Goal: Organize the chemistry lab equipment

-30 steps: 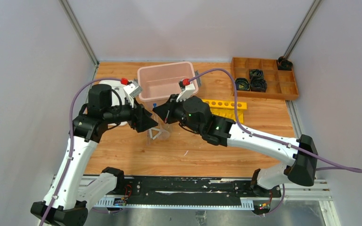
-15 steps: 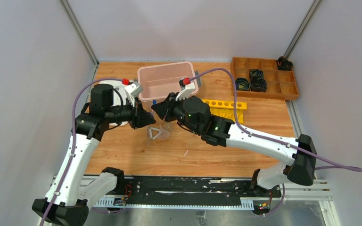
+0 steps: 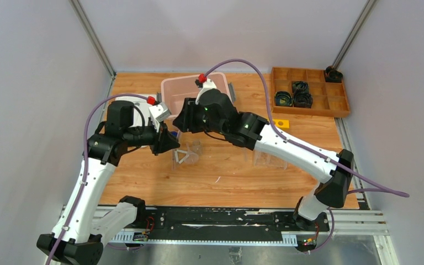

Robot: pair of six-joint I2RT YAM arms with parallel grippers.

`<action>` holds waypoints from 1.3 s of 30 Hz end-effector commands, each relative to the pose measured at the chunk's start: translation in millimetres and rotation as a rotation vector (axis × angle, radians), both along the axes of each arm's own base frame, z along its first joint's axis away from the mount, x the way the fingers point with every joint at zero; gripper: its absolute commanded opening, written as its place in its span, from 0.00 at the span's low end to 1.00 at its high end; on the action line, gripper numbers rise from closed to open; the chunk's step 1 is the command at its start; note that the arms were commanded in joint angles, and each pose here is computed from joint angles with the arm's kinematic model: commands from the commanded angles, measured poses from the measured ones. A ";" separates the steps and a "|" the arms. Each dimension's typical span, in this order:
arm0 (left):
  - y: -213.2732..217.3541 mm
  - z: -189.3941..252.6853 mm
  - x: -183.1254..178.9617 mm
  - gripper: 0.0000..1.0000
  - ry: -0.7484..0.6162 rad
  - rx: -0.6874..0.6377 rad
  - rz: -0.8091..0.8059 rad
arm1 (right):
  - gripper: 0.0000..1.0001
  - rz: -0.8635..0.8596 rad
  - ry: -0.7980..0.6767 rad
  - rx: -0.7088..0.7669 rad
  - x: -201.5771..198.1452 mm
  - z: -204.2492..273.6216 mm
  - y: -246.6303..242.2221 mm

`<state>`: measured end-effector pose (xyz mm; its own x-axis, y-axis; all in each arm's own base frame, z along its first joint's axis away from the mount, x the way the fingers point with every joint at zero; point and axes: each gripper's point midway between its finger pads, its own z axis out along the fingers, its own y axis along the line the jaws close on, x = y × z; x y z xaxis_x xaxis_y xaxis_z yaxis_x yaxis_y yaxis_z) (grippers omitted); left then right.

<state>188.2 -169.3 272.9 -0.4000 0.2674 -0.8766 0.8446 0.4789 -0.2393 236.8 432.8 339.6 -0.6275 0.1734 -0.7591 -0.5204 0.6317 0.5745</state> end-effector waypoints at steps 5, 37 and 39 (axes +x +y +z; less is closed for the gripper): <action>5.7 8.5 -1.5 0.00 -0.094 0.040 -0.010 | 0.40 0.144 0.054 -0.050 -21.8 -0.6 -0.9; 22.7 11.5 20.3 1.00 -0.085 0.117 0.139 | 0.00 -0.872 0.092 -0.647 9.1 -136.5 -385.3; 22.7 11.5 20.2 1.00 -0.083 0.117 0.140 | 0.00 -0.884 0.117 -0.670 8.7 -152.4 -389.3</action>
